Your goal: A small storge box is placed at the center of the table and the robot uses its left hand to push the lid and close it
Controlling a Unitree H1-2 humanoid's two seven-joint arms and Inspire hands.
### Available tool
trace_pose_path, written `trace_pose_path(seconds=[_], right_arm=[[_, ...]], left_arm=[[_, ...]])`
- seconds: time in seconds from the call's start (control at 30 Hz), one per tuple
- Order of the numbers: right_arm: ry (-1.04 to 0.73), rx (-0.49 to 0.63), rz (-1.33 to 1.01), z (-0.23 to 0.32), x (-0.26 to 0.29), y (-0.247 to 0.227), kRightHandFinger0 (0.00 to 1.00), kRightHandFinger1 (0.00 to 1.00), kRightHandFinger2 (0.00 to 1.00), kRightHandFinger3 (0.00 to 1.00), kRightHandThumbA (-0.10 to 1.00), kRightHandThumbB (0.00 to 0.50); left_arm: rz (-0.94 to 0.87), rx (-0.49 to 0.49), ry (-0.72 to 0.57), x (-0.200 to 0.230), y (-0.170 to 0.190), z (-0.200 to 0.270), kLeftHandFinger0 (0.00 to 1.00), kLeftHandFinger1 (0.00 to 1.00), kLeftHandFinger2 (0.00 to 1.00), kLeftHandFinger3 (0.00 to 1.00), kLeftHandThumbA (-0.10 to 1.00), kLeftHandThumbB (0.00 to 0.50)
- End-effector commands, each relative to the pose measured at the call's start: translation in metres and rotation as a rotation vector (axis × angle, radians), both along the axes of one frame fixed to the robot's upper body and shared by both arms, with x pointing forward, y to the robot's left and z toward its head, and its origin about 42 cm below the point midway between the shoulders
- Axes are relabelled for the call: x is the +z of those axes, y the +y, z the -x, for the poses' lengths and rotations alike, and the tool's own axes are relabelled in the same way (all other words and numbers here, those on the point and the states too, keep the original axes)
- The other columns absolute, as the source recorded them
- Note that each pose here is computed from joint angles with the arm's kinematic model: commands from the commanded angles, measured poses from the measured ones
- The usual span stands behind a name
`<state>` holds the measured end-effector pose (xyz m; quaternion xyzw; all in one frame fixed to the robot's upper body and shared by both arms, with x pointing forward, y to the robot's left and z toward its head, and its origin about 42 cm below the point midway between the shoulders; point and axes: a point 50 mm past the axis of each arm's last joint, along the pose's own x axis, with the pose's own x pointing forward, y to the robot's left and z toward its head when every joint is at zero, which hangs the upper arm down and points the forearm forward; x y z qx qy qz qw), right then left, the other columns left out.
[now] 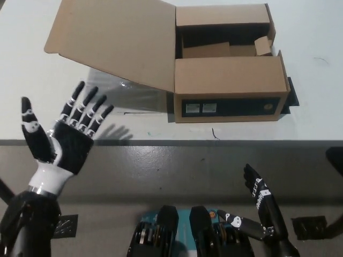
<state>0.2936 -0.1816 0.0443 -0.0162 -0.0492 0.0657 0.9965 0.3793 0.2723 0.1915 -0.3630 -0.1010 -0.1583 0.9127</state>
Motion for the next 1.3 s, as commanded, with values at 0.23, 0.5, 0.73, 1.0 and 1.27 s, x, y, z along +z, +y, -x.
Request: trace_pose_path(seconds=[0.23,0.5,0.73,1.0,1.27], right_arm=[[-0.145,0.033,-0.002,-0.008,0.022,0.002,1.00,1.00,1.00,1.00,1.00,0.337],[-0.146,0.031,-0.011,-0.008,0.023,0.002,1.00,1.00,1.00,1.00,1.00,0.327],[-0.146,0.027,-0.020,-0.008,0.023,0.002,1.00,1.00,1.00,1.00,1.00,0.306],[-0.147,0.030,-0.034,-0.010,0.024,0.003,1.00,1.00,1.00,1.00,1.00,0.287],[-0.152,0.024,-0.037,-0.013,0.026,0.001,1.00,1.00,1.00,1.00,1.00,0.302]], left_arm=[[0.313,-0.178,0.022,0.011,-0.002,-0.024,1.00,1.00,1.00,1.00,1.00,0.377],[0.295,-0.174,0.045,0.020,-0.003,-0.047,1.00,1.00,1.00,1.00,1.00,0.377],[0.282,-0.157,0.059,0.036,-0.007,-0.078,1.00,1.00,1.00,1.00,1.00,0.378],[0.282,-0.128,0.140,0.032,-0.012,-0.107,1.00,1.00,1.00,1.00,1.00,0.371],[0.270,-0.120,0.177,0.021,-0.017,-0.122,1.00,1.00,1.00,1.00,1.00,0.368]])
